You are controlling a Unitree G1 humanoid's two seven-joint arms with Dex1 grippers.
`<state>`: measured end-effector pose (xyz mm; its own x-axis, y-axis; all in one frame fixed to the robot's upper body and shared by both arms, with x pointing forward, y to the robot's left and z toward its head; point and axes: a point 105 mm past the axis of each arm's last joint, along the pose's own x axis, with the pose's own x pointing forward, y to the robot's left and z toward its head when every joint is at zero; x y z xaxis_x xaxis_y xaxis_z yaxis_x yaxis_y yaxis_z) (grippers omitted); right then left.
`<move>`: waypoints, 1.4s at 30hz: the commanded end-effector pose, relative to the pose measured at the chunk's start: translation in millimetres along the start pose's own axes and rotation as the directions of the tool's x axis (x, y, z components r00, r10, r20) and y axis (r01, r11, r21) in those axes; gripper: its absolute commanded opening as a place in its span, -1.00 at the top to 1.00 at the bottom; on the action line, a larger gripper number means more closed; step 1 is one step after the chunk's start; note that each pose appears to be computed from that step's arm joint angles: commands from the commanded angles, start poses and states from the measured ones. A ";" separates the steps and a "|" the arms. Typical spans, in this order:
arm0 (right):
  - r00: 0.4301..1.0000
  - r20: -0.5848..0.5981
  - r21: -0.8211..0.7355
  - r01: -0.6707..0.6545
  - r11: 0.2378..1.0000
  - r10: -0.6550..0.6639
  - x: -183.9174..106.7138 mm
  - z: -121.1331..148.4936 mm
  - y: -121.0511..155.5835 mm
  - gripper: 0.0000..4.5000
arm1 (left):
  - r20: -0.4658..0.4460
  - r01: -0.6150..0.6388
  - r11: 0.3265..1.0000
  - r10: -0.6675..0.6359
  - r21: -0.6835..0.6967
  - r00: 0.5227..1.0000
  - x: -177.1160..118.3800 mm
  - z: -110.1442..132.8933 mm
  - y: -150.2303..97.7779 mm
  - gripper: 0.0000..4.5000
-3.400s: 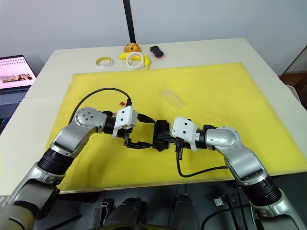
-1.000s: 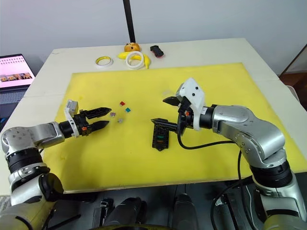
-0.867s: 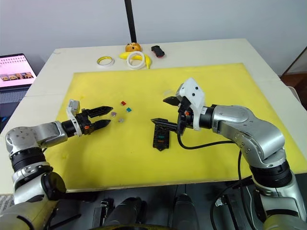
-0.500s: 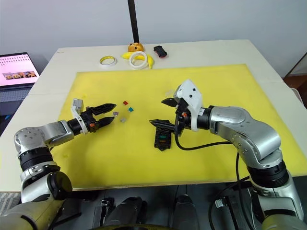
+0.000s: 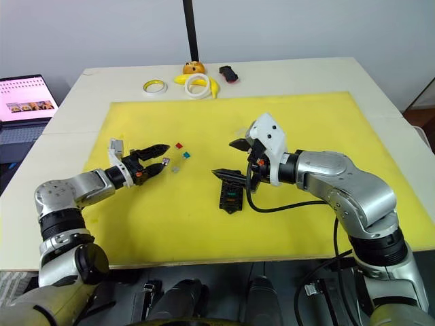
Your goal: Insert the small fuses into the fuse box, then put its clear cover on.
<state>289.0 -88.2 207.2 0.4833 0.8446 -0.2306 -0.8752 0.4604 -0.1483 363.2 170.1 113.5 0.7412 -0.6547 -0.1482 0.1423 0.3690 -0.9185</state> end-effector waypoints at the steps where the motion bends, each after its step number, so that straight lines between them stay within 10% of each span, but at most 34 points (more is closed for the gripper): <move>1: 0.999 0.024 -0.035 0.028 0.999 -0.027 -4.2 10.2 -2.5 -1.00 | -0.007 -0.051 0.998 0.051 -0.024 0.999 3.0 -7.1 15.4 -0.64; 4: 0.999 0.023 -0.035 0.027 0.999 -0.026 -3.8 10.8 -1.7 -1.00 | -0.027 -0.079 0.996 0.078 -0.029 0.997 4.5 -10.3 21.1 0.03; 15: 1.000 0.020 -0.038 0.020 0.999 -0.019 -2.2 11.7 -1.1 -1.00 | -0.017 -0.142 0.990 0.142 0.000 0.990 3.5 -7.4 36.6 0.03; 21: 1.000 0.024 -0.035 0.015 0.999 -0.014 -1.4 11.4 0.5 -1.00 | 0.018 -0.173 0.985 0.173 0.009 0.985 -5.7 0.4 44.2 0.97; 36: 0.997 0.083 0.021 -0.011 1.000 0.009 -2.7 14.7 2.0 -1.00 | 0.009 0.109 0.964 -0.115 0.241 0.993 -42.4 36.5 -53.2 0.97; 42: 0.998 0.064 0.042 -0.010 0.999 0.007 -5.1 9.9 -0.8 -1.00 | -0.030 0.068 0.962 -0.063 0.264 0.998 -43.7 27.6 -46.7 0.97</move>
<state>288.2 -86.7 207.4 0.4674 0.8613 -0.1991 -0.8837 0.4612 -0.0792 345.4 196.6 171.1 0.7089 -0.6995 -0.0907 0.3555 0.4654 -0.8106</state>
